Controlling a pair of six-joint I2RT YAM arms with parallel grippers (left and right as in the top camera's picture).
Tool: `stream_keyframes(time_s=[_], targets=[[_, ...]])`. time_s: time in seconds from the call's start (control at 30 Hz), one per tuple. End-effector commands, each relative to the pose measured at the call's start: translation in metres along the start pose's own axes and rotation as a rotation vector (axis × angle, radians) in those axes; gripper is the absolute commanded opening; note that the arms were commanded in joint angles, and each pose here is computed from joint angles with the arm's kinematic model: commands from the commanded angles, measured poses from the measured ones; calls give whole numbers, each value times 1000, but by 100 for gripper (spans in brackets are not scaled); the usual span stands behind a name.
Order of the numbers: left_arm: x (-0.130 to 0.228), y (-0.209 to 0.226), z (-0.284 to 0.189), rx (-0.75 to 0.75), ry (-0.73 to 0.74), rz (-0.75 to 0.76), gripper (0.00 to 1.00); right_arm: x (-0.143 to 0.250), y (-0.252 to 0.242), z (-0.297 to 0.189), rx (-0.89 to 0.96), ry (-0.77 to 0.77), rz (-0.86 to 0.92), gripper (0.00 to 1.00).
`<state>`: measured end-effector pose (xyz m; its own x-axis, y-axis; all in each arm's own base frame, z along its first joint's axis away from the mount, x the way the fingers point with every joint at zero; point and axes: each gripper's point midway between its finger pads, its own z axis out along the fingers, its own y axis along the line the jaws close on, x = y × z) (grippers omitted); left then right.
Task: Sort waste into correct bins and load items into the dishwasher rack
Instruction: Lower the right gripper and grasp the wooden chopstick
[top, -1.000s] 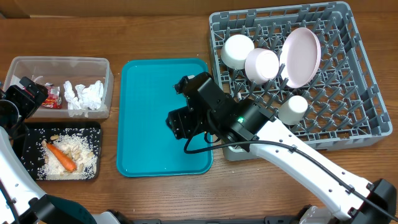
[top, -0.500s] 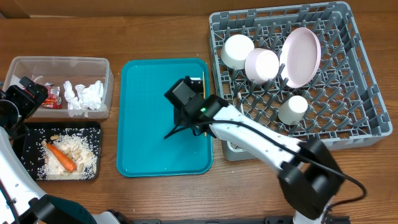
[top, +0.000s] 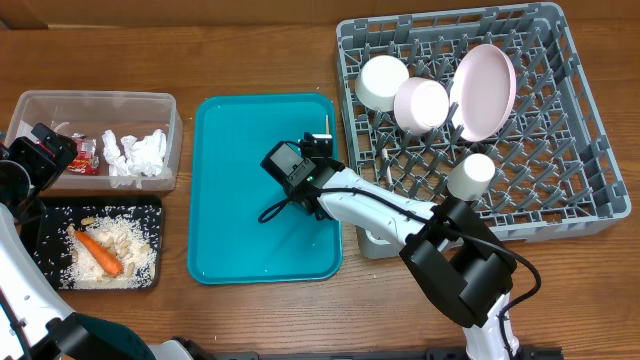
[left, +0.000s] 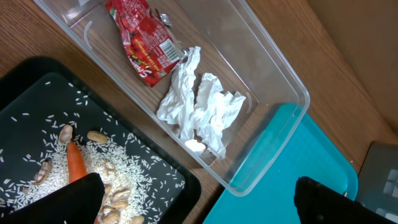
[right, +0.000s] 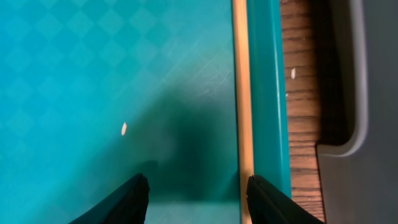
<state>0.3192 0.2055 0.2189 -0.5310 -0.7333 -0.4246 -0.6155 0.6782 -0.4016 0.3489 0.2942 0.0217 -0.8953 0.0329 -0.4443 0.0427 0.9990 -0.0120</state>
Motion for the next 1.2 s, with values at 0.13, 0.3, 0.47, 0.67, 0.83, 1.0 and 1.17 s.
stream_keyframes(time_s=[0.13,0.3,0.47,0.67,0.83,1.0,1.17], targets=[[-7,-2,-5,-2,-22,3,100,-9,-5,-3,29,-34,9,57],[-7,-2,-5,-2,-22,3,100,-7,-7,-1,33,-31,7,57],[-7,-2,-5,-2,-22,3,100,-4,-13,7,39,-28,16,58],[-7,-2,-5,-2,-22,3,100,-4,-12,7,30,-27,20,58],[-7,-2,-5,-2,-22,3,100,-4,-11,7,27,-28,21,58],[-7,-2,-5,-2,-22,3,100,-2,-12,10,30,-21,18,58],[-7,-2,-5,-2,-22,3,100,1,-12,15,36,-15,15,58]])
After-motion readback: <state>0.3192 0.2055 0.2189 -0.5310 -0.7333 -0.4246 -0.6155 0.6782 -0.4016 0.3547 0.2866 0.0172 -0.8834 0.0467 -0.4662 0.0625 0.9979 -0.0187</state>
